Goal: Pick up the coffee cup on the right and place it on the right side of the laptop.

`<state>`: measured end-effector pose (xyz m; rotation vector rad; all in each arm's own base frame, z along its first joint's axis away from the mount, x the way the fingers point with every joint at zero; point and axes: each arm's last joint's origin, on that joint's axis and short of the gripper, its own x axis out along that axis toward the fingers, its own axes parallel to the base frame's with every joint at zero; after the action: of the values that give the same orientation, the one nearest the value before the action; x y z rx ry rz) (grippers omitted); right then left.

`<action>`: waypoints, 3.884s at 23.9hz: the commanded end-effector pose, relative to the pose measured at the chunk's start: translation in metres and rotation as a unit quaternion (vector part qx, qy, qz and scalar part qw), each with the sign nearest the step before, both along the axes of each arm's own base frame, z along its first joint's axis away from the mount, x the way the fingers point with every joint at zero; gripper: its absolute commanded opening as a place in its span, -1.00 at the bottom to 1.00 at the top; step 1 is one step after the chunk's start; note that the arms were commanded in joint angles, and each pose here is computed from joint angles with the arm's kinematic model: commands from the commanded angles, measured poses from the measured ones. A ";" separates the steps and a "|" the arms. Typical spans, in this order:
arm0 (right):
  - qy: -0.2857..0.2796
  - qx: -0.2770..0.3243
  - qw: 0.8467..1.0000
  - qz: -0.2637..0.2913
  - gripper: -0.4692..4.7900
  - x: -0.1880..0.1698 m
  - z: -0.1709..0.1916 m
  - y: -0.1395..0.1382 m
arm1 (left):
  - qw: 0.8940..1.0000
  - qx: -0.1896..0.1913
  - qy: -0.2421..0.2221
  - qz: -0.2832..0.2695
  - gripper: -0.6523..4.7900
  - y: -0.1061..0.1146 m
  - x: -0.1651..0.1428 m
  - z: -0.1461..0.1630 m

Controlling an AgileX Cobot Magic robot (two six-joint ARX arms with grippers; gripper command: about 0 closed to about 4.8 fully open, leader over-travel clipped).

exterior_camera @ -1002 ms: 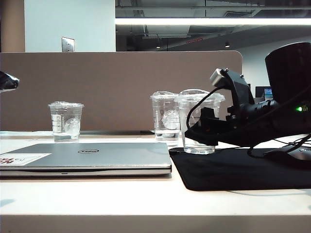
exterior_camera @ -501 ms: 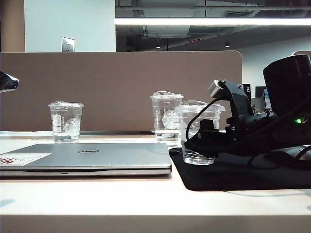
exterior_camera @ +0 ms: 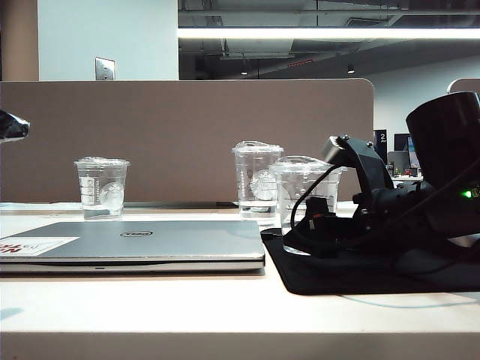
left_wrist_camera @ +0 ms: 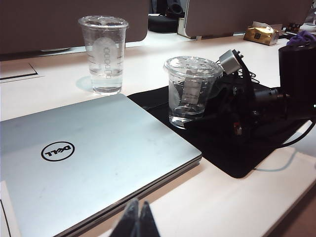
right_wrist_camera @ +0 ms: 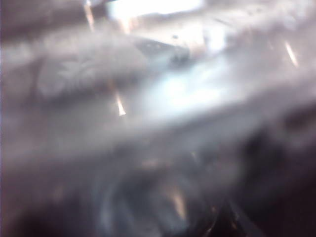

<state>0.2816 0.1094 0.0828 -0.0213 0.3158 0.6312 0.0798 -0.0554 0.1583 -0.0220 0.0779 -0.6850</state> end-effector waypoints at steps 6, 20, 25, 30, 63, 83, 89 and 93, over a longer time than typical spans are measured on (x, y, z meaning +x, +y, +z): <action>0.007 0.004 1.000 -0.003 1.00 -0.018 -0.006 -0.007 | 1.000 -0.002 -0.005 -0.002 -0.78 0.000 0.000 0.002; -0.037 0.004 0.998 -0.056 1.00 -0.070 0.004 -0.029 | 1.000 -0.001 -0.003 -0.001 -0.78 0.000 0.000 0.001; -0.059 0.017 0.996 -0.057 0.20 -0.077 0.016 -0.031 | 1.000 -0.001 -0.003 -0.001 -0.78 0.000 0.000 0.001; -0.100 0.037 0.993 -0.057 -0.63 -0.090 0.035 -0.036 | 1.000 -0.001 -0.003 0.021 -0.78 0.004 0.002 0.001; -0.205 0.149 0.947 -0.199 -0.85 -0.190 0.102 -0.080 | 0.971 0.000 -0.002 0.240 -0.78 0.044 0.017 0.001; -0.204 0.149 0.947 -0.199 -0.85 -0.190 0.101 -0.080 | 0.971 0.000 -0.002 0.240 -0.78 0.044 0.016 0.001; -0.206 0.145 0.945 -0.209 -0.85 -0.189 0.101 -0.083 | 0.971 0.000 -0.002 0.240 -0.78 0.044 0.016 0.001; -0.215 0.132 0.931 -0.263 -0.85 -0.187 0.101 -0.095 | 0.971 0.000 -0.002 0.240 -0.78 0.044 0.016 0.001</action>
<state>0.0946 0.0168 0.1826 0.1803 -0.1715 0.1411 0.0964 -0.0117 0.1579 -0.0396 0.0733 -0.2011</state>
